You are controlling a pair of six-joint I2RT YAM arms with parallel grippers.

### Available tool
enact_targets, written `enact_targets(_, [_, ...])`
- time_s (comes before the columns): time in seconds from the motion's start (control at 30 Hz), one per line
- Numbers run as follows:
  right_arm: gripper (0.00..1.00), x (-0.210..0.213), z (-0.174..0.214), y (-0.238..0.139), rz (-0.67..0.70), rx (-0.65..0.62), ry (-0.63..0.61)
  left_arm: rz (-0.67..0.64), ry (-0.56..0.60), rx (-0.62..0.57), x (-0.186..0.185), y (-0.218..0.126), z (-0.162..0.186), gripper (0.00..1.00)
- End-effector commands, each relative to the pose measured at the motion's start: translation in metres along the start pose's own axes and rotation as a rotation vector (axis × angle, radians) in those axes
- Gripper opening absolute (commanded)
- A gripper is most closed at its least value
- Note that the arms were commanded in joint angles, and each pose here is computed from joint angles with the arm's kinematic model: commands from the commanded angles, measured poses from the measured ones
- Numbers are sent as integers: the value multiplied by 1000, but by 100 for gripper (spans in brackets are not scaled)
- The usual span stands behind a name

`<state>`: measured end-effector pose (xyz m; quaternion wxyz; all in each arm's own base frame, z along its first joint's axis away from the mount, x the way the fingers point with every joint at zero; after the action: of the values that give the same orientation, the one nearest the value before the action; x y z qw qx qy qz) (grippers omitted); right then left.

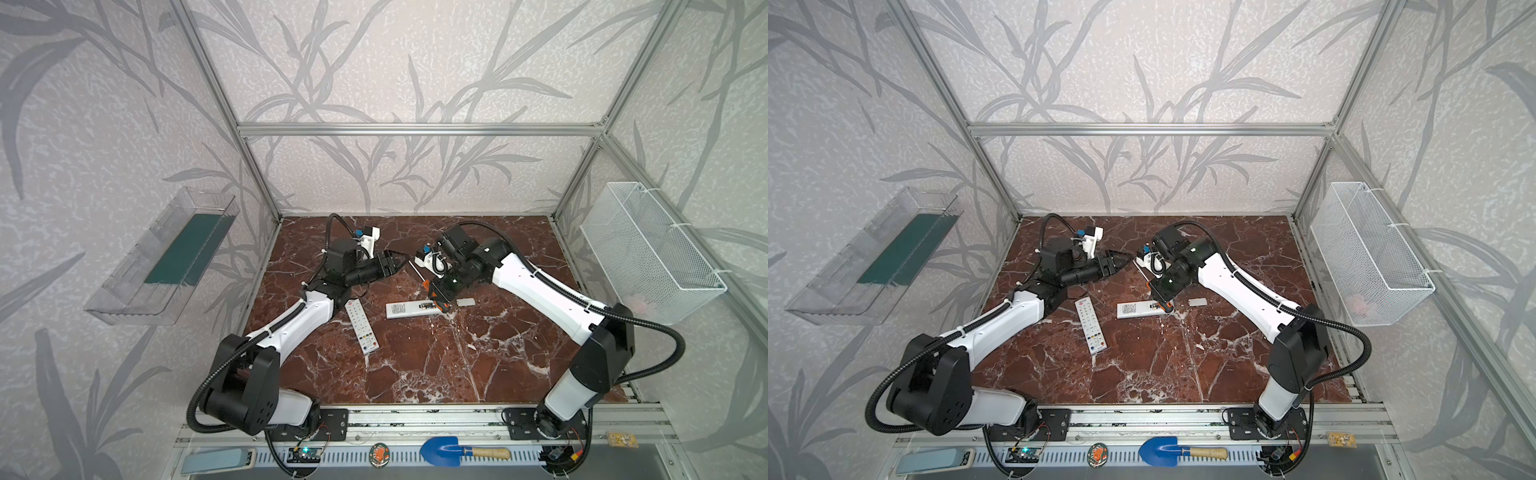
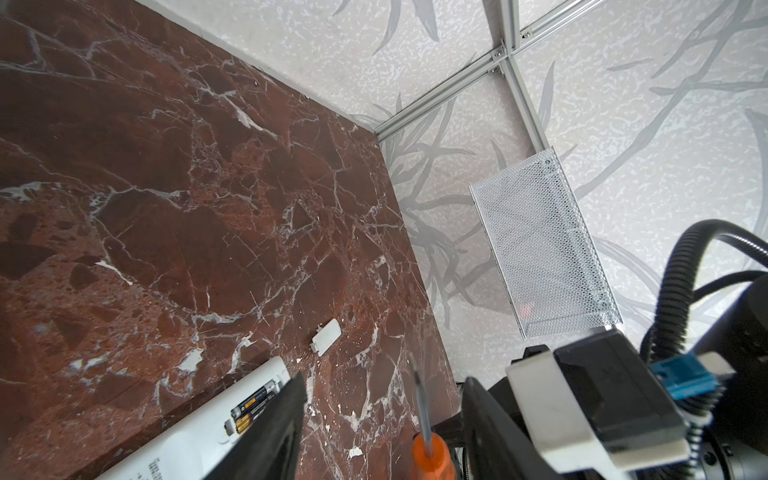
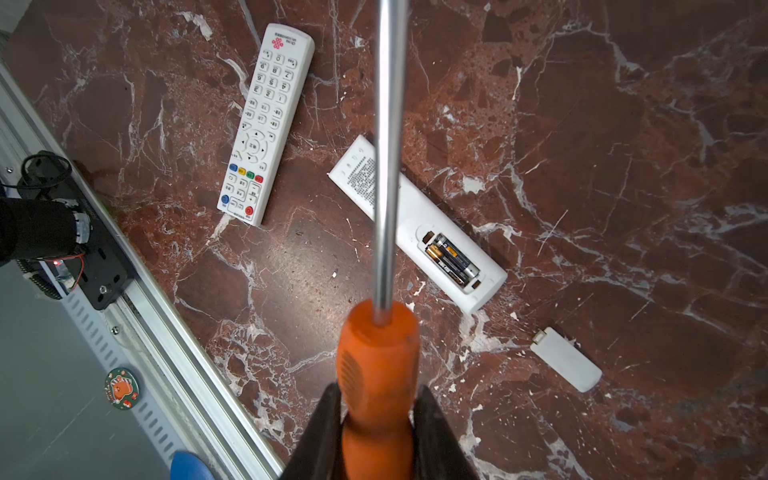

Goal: Unload the batteries from the remote control

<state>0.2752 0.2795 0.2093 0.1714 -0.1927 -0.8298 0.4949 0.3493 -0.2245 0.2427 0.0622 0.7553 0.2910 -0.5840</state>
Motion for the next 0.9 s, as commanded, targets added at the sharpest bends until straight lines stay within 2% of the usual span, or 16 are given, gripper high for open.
enact_targets(0.0, [0,2,-5,-4,24,13,-46,46,21,5,-19,6,-4,60])
enact_targets(0.17, [0,2,-9,-8,60,11,-73,48,16,18,-22,13,0,58])
enact_targets(0.27, [0,2,-12,-10,69,4,-79,42,6,20,-19,14,1,51])
enact_targets(0.53, [0,0,-11,-1,70,29,-77,47,-50,30,-15,19,1,17])
enact_targets(0.6, [0,-3,-10,-1,86,34,-70,53,-64,35,-15,21,0,2])
enact_targets(0.67, [7,-7,-10,-3,112,35,-49,63,-73,41,-16,23,1,0])
enact_targets(0.7, [15,-9,-10,-5,127,34,-40,69,-77,40,-16,23,1,0])
enact_targets(0.8, [51,-20,-10,-11,162,17,23,91,-79,20,-19,20,-2,0])
enact_targets(0.87, [64,-26,-13,-31,142,-60,96,97,-86,-3,-19,18,-6,0])
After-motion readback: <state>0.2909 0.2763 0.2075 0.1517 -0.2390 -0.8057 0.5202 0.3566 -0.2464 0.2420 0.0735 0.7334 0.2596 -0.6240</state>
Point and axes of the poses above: each gripper's point midway between its finger pads, its own y axis out along the fingers, its own x axis along the line the jaws close on, z = x × y, the point moved 2 cm from there along -y, back along the fingers, and after that the axes turned 13 degrees about -y, right-handed, at the moved point
